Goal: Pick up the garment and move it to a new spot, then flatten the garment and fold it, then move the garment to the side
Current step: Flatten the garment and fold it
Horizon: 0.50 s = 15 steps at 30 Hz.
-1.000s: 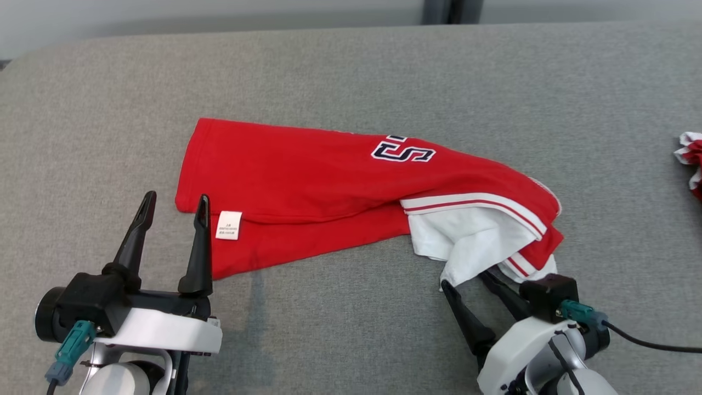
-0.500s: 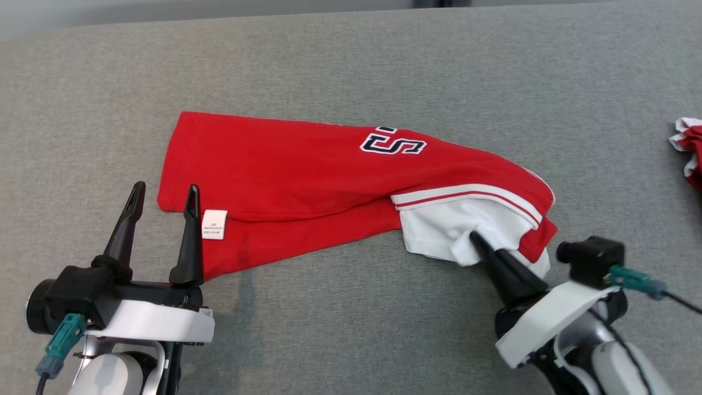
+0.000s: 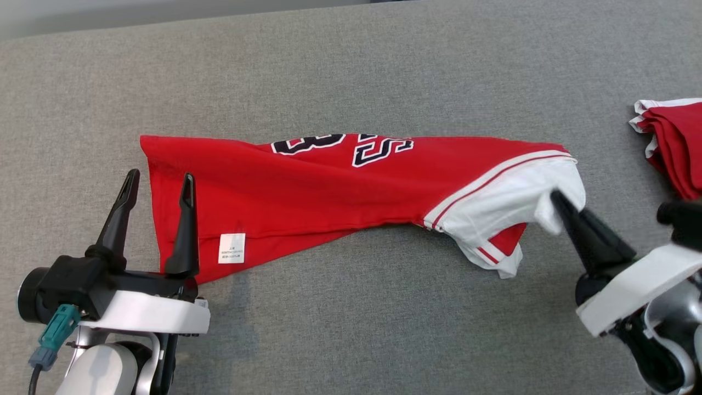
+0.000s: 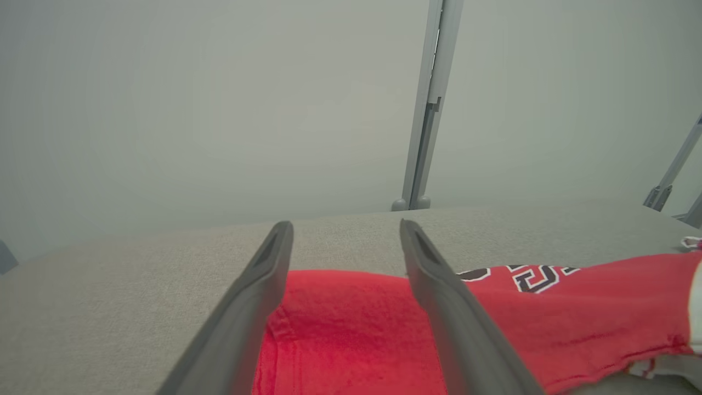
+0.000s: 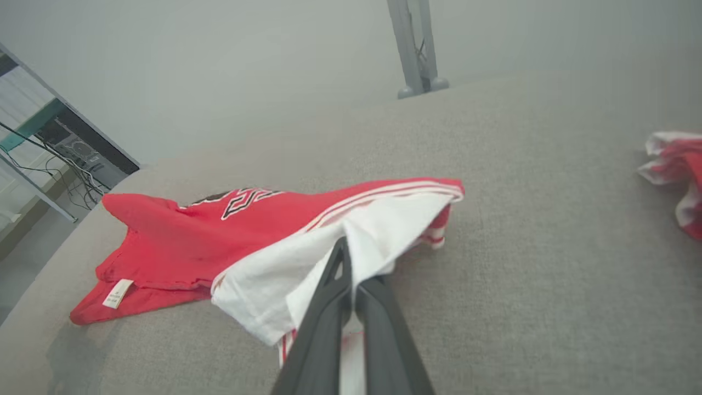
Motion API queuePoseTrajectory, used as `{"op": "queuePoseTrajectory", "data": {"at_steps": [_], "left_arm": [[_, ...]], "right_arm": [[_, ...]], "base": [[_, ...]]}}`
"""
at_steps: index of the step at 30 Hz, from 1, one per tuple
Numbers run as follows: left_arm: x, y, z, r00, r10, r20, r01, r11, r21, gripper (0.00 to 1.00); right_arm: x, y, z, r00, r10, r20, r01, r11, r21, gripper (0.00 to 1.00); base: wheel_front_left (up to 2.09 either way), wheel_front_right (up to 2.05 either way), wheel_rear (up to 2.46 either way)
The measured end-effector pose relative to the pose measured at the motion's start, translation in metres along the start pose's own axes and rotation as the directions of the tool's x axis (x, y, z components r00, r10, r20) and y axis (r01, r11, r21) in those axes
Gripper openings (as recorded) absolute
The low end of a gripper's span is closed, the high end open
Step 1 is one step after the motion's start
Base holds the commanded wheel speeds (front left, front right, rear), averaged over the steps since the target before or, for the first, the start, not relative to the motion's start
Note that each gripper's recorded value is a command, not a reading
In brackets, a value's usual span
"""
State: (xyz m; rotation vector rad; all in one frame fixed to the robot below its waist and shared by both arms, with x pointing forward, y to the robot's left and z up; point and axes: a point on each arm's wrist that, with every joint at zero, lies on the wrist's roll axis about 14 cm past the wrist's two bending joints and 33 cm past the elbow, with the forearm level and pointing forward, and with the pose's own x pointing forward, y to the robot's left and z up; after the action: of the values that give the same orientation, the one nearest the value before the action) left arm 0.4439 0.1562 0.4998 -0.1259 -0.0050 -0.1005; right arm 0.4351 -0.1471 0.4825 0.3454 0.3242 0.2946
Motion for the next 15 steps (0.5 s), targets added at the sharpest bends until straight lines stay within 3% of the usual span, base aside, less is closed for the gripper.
{"op": "queuePoseTrajectory", "data": {"at_steps": [5, 10, 11, 12, 13, 15], "left_arm": [[0.000, -0.001, -0.006, 1.000, -0.001, -0.014, 0.001, 1.000, -0.005, 1.00], [0.002, 0.000, -0.011, 1.000, 0.000, -0.028, 0.000, 1.000, -0.006, 1.00], [0.002, 0.000, -0.011, 1.000, -0.001, -0.027, 0.001, 1.000, -0.005, 1.00], [0.003, 0.000, -0.011, 1.000, -0.003, -0.026, 0.003, 1.000, -0.004, 1.00], [0.003, 0.000, -0.010, 1.000, -0.005, -0.026, 0.005, 1.000, -0.003, 1.00], [0.003, -0.001, -0.009, 1.000, -0.009, -0.023, 0.009, 1.000, -0.001, 1.00]], "right_arm": [[-0.005, -0.020, -0.051, 0.988, -0.067, -0.139, 0.076, 0.995, 0.062, 0.00], [-0.006, -0.030, -0.082, 0.979, -0.110, -0.173, 0.132, 0.984, 0.122, 0.00], [-0.006, -0.032, -0.085, 0.977, -0.117, -0.176, 0.139, 0.984, 0.114, 0.22], [-0.007, -0.034, -0.087, 0.977, -0.125, -0.174, 0.147, 0.982, 0.120, 0.73], [-0.008, -0.035, -0.088, 0.977, -0.131, -0.170, 0.153, 0.981, 0.123, 1.00], [-0.010, -0.040, -0.084, 0.978, -0.151, -0.145, 0.168, 0.980, 0.112, 1.00]], "base": [[0.00, 0.00, 0.00], [0.00, 0.00, 0.00], [0.00, 0.00, 0.00], [0.00, 0.00, 0.00], [0.00, 0.00, 0.00], [0.00, 0.00, 0.00]]}}
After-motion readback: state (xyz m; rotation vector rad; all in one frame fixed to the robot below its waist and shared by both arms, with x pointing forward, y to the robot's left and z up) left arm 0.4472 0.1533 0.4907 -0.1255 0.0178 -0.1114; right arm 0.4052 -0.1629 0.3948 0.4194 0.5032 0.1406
